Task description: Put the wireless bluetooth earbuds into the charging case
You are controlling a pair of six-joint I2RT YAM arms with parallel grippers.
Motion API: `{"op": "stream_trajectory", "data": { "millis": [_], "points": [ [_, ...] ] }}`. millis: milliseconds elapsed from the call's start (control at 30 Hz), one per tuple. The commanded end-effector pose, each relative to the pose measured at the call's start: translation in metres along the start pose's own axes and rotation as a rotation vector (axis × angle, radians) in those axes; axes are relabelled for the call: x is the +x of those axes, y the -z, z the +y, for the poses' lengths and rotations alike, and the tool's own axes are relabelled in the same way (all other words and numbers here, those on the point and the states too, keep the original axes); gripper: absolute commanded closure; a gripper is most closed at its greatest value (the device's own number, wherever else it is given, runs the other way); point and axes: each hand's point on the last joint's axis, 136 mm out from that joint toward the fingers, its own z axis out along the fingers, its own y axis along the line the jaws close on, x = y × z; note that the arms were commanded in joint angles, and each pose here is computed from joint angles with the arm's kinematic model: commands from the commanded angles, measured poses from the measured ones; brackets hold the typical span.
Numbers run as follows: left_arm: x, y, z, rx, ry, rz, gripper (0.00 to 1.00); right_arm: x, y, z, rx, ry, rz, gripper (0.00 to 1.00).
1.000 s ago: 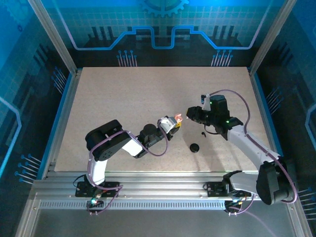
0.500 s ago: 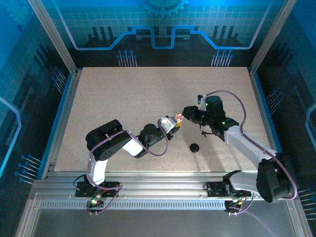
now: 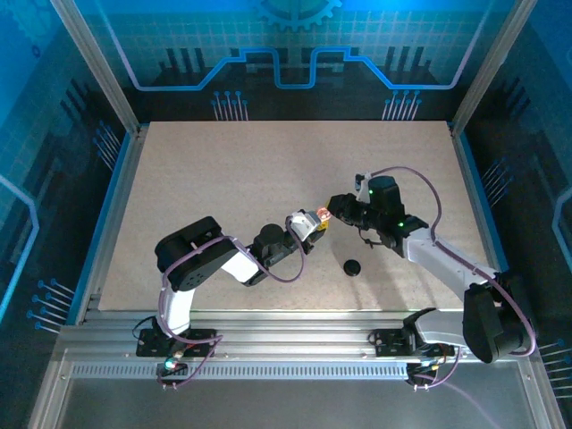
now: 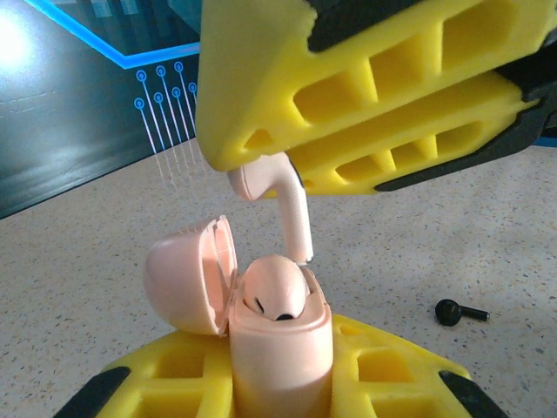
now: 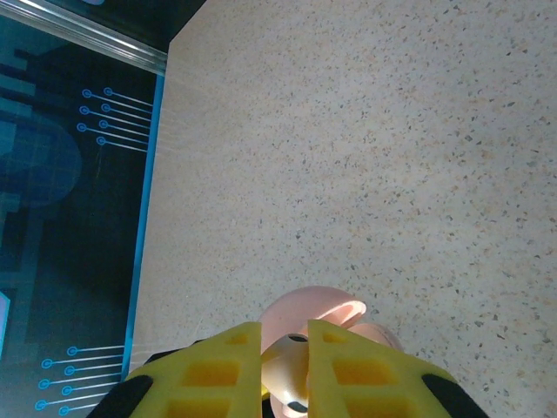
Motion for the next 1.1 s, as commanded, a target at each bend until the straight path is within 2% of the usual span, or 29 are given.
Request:
{"op": "stream_trajectory", "data": {
  "millis": [0,500,800,1067],
  "points": [
    [-0.019,-0.003,-0.001,-0.008,-0.002,-0.064,0.81,0.003,-0.004,-0.002,0.005,-0.002,-0.007,0.84],
    [-0.03,-0.001,-0.001,-0.008,-0.009,-0.086,0.81,0.011,-0.014,-0.016,0.03,-0.038,0.02,0.84],
    [-0.038,0.0,0.001,-0.013,-0.025,-0.103,0.81,0.019,-0.013,-0.035,0.109,-0.114,0.037,0.84],
    [-0.038,0.002,0.001,-0.017,-0.034,-0.101,0.81,0.023,-0.014,-0.032,0.074,-0.214,0.064,0.84]
  ]
}}
